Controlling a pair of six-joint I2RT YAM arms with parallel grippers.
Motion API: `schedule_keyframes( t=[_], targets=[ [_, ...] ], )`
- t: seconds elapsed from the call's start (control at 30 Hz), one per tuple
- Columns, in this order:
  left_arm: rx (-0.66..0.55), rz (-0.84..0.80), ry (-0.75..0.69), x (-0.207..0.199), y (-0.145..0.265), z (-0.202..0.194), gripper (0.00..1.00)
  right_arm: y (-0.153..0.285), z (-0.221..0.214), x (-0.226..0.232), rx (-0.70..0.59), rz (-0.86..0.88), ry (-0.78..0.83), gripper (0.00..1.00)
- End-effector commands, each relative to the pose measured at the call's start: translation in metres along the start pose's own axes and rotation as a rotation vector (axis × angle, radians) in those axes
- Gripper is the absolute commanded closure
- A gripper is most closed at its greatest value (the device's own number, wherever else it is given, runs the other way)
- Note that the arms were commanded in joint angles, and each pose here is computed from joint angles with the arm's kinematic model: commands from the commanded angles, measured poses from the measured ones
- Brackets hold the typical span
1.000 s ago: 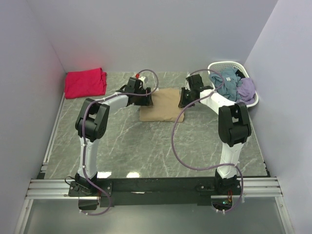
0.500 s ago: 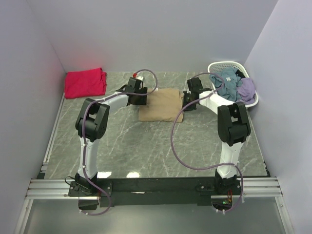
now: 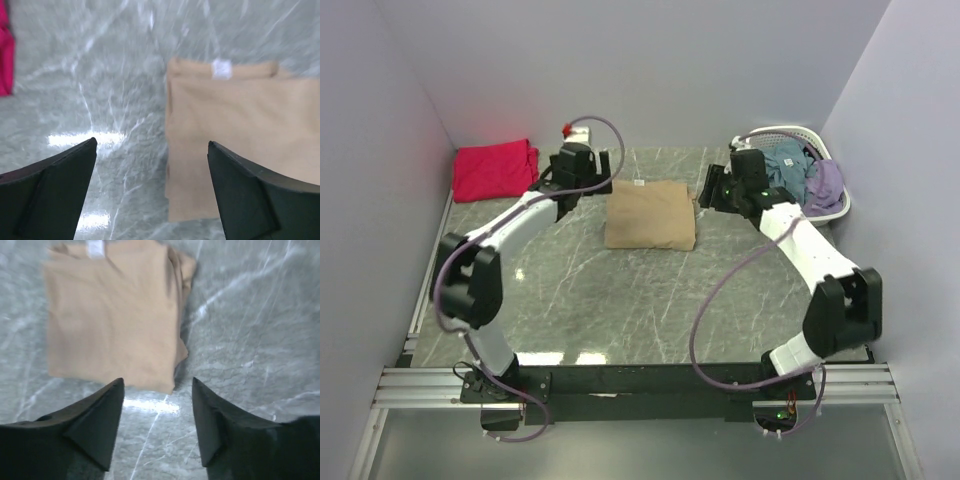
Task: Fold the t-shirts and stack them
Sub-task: Fold the tshirt
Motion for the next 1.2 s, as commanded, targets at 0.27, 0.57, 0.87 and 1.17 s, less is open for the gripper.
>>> schedule_keyframes(
  t=[0.27,0.57,0.87,1.17],
  targets=[
    [-0.169,-0.102,0.091,-0.036,0.086,0.068,0.01,0.037,0.020,0.017,-0.112,-0.046,0.131,0.00],
    [-0.287,-0.055,0.090,-0.028,0.130,0.097,0.00,0.050,0.031,0.013,-0.170,-0.109,0.145,0.00],
    [-0.283,-0.022,0.091,-0.024,0.129,0.096,0.01,0.049,0.033,0.006,-0.187,-0.145,0.147,0.00],
    [-0.232,0.004,0.085,-0.027,0.112,0.091,0.01,0.045,0.034,0.007,-0.179,-0.147,0.150,0.00]
  ],
)
Point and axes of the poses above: each gripper's point midway between its finger pads, its own y axis back along the fingers, its own x axis along the line the jaws close on, z = x × y, the point moved 2 cm from there along y, back along the fingers, and after that the axes turned 4 degrees about -y, right-handed, at the moved point
